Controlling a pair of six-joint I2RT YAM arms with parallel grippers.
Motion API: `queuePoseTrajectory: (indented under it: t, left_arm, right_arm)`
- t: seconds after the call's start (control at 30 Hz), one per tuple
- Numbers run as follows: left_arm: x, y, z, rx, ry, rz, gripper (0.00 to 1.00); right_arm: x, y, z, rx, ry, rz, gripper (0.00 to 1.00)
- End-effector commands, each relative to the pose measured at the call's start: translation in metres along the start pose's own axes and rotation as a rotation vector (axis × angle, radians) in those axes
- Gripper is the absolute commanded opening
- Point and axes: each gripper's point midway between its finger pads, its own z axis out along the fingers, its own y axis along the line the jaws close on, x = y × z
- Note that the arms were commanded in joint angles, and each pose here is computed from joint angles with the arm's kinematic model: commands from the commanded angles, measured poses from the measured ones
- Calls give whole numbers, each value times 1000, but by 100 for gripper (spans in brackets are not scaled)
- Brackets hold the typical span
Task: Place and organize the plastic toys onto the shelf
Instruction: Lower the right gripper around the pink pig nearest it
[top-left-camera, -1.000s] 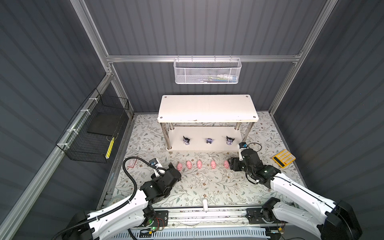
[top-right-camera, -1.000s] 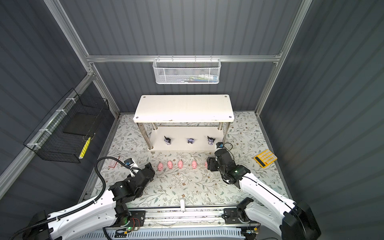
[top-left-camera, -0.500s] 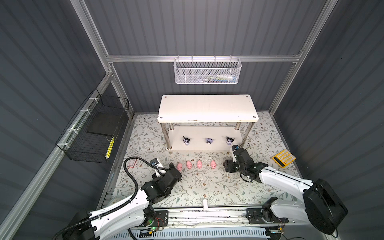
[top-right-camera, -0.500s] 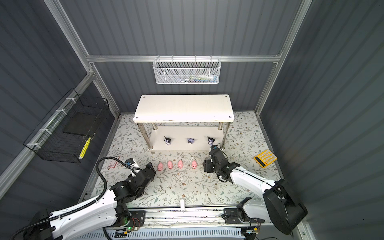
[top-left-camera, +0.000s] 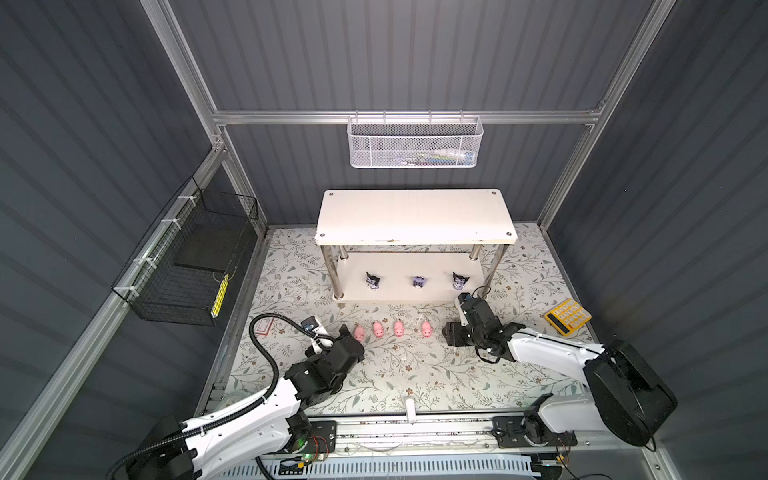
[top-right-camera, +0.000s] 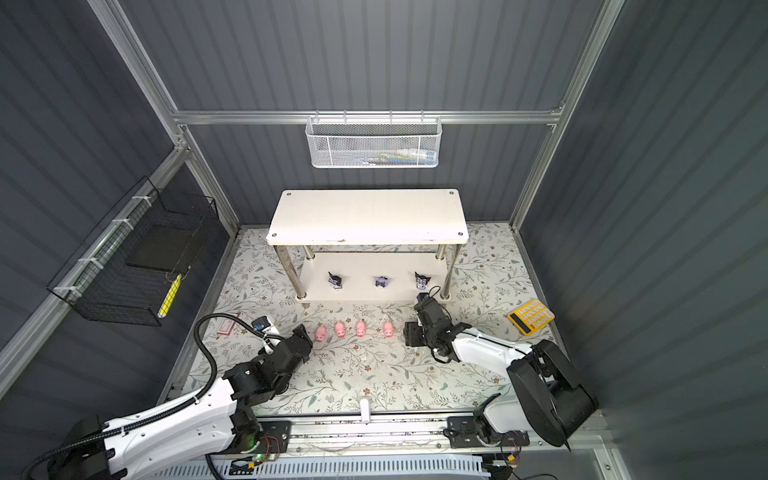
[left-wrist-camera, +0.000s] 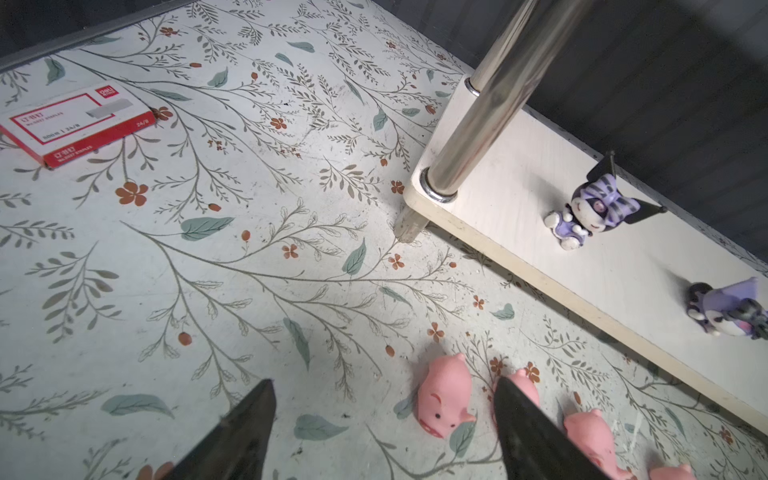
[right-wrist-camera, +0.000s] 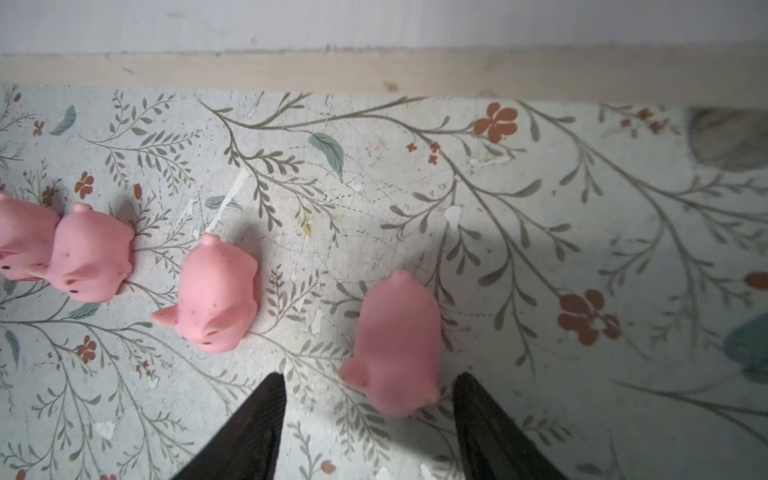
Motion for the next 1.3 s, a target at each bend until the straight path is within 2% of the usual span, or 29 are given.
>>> queuePoseTrajectory:
  t: [0.0,0.73,0.97,1.07,1.27]
  left_arm:
    - [1,6,2,-15,-7,1,82]
    - [7,12,4,-27,1,-13,82]
    - [9,13,4,-27,5,-19,82]
    - [10,14,4,-26,5,-21,82]
    - [10,16,4,-25,4,-33,82]
  right_arm:
    - [-13,4,1,0,-24,-6,63]
    - [-12,-9,6,81,-5,-9,39]
    - [-12,-10,7,87,-2,-9,39]
    - [-12,-10,8,89,2,-7,43]
    - [-12,-10,11,97,16,-6,39]
